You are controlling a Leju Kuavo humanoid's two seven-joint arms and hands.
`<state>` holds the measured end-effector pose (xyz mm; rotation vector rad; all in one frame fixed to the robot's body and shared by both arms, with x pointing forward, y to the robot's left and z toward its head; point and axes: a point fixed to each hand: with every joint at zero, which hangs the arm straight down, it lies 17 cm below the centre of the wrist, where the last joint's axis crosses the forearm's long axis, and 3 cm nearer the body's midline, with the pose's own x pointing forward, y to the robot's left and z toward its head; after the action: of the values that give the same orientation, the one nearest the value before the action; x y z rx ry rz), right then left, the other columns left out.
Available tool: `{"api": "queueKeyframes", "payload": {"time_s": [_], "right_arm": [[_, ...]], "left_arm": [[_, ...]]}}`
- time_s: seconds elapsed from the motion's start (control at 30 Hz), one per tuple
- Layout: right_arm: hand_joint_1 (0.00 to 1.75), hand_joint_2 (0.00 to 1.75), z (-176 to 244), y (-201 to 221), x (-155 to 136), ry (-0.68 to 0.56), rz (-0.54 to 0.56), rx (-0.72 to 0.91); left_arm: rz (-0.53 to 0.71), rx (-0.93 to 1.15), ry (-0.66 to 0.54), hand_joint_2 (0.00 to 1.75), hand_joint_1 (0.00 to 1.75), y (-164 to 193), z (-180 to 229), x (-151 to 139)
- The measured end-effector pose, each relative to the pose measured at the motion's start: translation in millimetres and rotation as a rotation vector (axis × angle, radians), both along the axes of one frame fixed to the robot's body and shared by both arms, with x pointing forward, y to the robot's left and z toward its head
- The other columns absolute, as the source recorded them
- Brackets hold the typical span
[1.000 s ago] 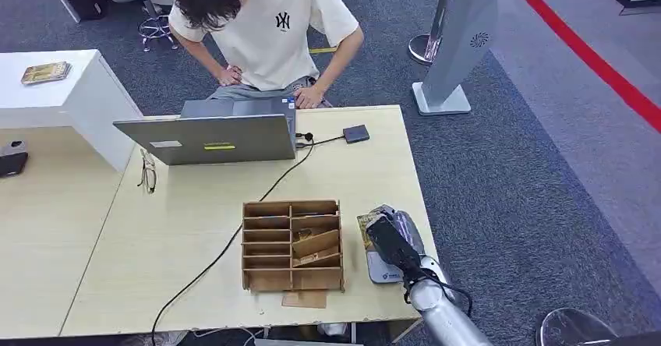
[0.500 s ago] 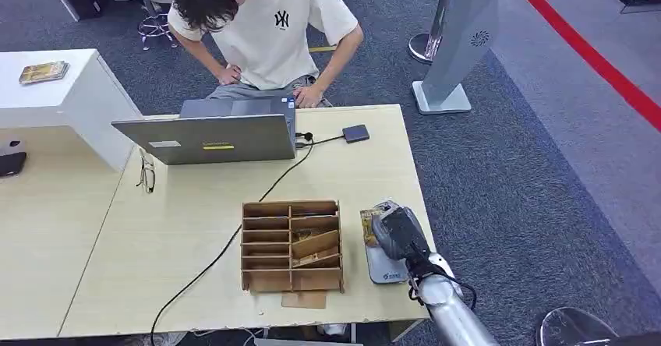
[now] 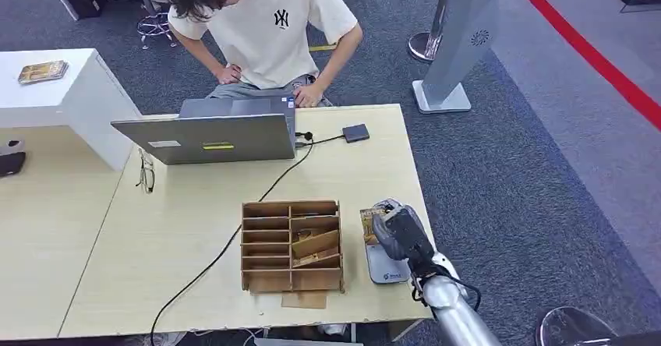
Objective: Pass the card to the sensor for recognition and then transmit it.
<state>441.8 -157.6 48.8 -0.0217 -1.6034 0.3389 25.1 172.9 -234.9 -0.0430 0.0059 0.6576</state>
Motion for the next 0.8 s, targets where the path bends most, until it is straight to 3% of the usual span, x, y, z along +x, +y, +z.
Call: {"api": "queueKeyframes", "payload": {"time_s": [0.4, 0.8], "right_arm": [[1.75, 1.75, 1.5, 3.0, -21.5, 0.027, 0.06, 0.088], [1.75, 1.75, -9.2, -5.3, -41.8, 0.055, 0.064, 0.069]], "left_arm": [[0.041, -0.005, 0.009, 0.0, 0.0, -1.1, 0.1, 0.0], [0.066, -0.009, 0.015, 0.0, 0.0, -1.1, 0.1, -0.4]]}}
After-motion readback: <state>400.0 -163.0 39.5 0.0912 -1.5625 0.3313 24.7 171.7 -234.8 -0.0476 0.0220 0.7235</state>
